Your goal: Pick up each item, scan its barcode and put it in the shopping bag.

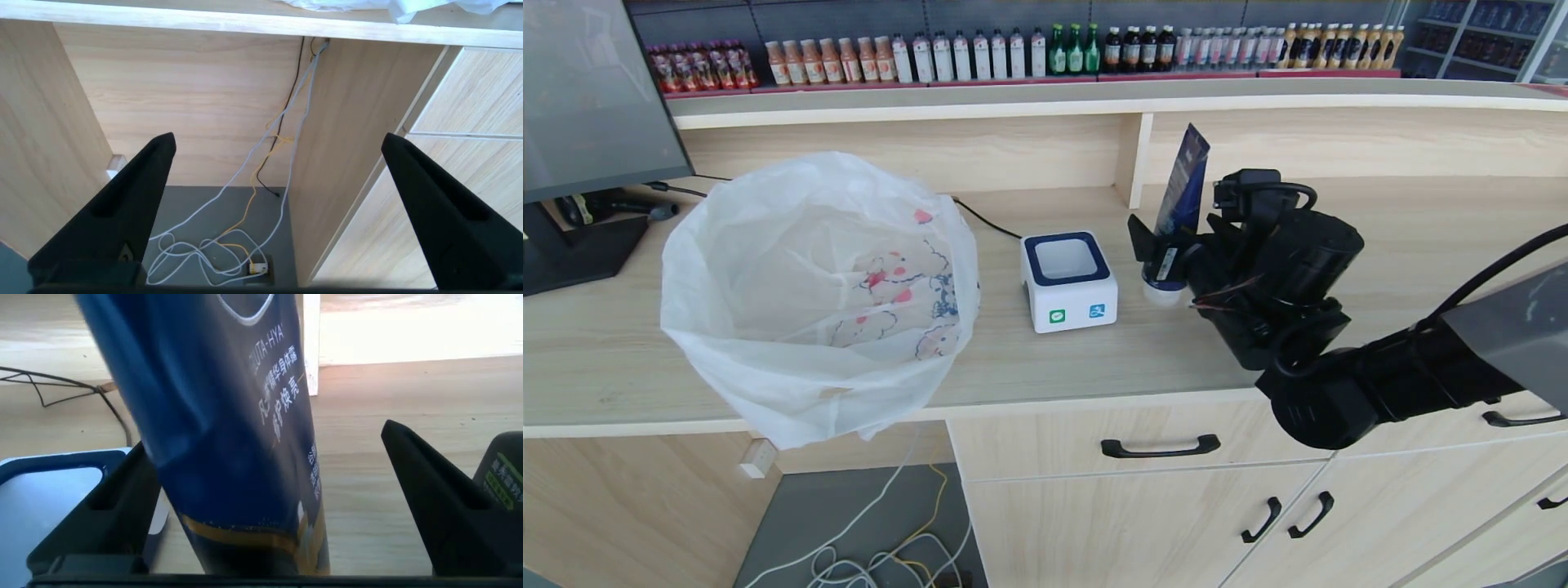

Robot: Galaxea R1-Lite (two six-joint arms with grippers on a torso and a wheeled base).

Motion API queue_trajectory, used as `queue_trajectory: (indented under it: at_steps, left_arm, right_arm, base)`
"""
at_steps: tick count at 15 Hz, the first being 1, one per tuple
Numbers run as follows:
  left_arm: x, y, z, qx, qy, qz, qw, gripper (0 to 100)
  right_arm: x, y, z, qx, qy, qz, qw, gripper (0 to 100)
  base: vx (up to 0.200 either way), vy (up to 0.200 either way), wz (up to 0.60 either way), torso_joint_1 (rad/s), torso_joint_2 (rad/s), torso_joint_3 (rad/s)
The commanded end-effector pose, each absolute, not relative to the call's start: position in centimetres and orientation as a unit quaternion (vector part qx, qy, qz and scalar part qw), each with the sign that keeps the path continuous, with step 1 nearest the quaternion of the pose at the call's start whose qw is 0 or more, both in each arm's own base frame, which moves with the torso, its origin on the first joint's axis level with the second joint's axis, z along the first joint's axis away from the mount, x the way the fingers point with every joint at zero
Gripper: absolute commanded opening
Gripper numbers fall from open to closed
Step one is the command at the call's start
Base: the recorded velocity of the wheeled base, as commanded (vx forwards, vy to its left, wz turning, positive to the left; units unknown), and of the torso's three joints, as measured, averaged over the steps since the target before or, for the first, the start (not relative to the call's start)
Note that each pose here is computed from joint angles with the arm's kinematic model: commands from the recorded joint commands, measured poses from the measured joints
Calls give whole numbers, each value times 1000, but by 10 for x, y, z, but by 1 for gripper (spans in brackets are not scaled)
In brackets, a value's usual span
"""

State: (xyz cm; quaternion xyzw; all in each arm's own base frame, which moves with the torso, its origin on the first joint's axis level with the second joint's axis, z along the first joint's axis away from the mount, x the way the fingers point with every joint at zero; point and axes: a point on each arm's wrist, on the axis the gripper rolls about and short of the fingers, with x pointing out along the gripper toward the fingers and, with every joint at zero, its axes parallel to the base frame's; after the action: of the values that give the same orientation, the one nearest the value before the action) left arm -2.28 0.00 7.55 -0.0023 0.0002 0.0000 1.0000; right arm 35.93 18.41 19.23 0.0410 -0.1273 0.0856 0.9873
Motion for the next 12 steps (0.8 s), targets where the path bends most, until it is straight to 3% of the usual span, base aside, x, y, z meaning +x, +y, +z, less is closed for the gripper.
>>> queue_trajectory:
  at_steps: [1, 8, 9, 12]
  left_arm:
    - [-23, 0, 75, -3, 0, 0, 1000, 100]
    - [-23, 0, 75, -3, 0, 0, 1000, 100]
    - [-23, 0, 75, -2, 0, 0, 1000, 100]
    - [-23, 0, 75, -3, 0, 0, 1000, 100]
  right_arm:
    - [362, 184, 189, 40, -126, 84, 988, 100]
    - [366, 184, 183, 38, -122, 81, 988, 100]
    - [366, 184, 181, 38, -121, 81, 989, 0]
    - [366, 184, 182, 38, -123, 81, 988, 0]
  base:
    - [0, 0, 0, 0, 0, 0]
    - [0, 0, 0, 0, 0, 0]
    - [0, 0, 0, 0, 0, 0]
    - [0, 0, 0, 0, 0, 0]
